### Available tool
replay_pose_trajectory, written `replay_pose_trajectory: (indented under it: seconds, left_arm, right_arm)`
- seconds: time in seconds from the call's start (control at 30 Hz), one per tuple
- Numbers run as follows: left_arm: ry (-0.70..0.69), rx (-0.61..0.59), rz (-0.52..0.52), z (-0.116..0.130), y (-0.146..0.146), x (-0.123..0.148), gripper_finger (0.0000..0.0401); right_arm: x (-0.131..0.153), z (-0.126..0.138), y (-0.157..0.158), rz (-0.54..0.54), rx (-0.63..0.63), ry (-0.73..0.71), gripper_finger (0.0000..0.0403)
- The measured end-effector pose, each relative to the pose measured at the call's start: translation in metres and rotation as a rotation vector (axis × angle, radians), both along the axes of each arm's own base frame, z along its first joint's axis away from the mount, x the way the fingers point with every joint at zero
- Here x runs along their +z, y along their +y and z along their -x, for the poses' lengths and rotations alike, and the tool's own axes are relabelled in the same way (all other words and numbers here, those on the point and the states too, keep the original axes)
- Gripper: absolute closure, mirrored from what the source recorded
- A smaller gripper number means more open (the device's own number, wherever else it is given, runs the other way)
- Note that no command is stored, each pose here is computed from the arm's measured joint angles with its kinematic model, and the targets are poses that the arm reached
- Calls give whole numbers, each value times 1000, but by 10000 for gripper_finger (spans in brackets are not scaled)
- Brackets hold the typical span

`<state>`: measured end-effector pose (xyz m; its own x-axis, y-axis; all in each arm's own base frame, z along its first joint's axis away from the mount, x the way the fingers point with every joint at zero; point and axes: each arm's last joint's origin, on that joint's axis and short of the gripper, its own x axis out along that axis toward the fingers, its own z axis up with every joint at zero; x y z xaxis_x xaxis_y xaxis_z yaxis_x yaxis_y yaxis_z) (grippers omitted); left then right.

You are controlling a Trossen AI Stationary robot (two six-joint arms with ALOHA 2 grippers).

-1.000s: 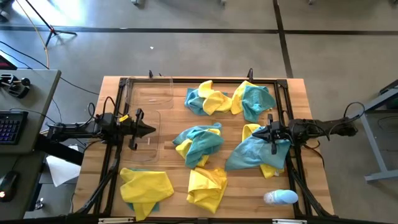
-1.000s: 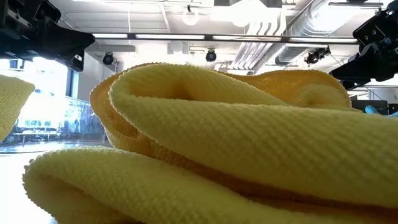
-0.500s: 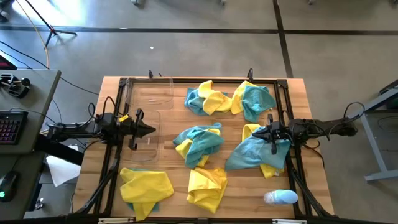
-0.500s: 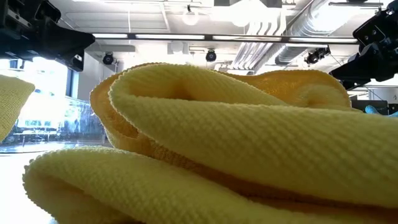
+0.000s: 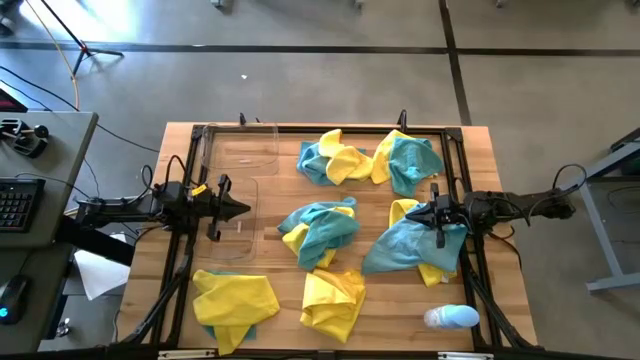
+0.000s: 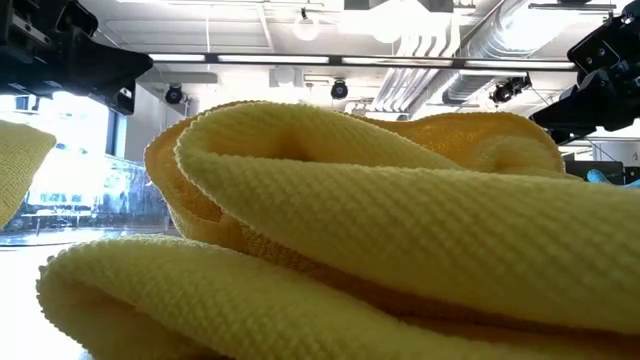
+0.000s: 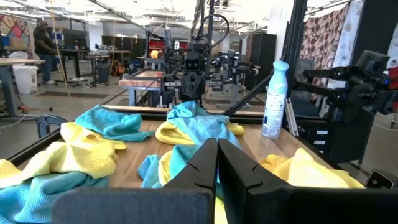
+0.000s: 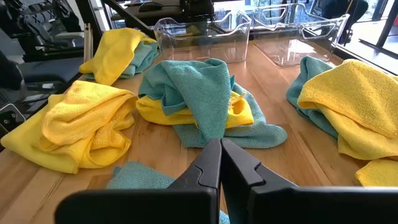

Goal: Sort microfiber towel by color & place in baskets

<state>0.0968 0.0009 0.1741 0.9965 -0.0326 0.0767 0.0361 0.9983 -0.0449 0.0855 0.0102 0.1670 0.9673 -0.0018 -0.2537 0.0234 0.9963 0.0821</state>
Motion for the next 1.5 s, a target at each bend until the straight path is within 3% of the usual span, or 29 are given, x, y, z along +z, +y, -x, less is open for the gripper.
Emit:
replay_pose_trajectory:
  seconds: [0.63, 0.87, 1.0, 1.27, 1.5]
  left_arm:
    - [0, 0, 0, 0, 0, 0, 401]
    - [0, 0, 0, 0, 0, 0, 401]
    - [0, 0, 0, 0, 0, 0, 401]
    - [1, 0, 0, 0, 0, 0, 401]
    - [3, 0, 0, 0, 0, 0, 401]
  right_arm:
    - [1, 0, 0, -4, 0, -15, 402]
    - [2, -1, 0, -140, -31, -25, 402]
    - [6, -2, -2, -81, -99, -64, 402]
    - [30, -11, -2, -27, -140, -269, 402]
    - [70, -29, -2, 3, -246, -125, 403]
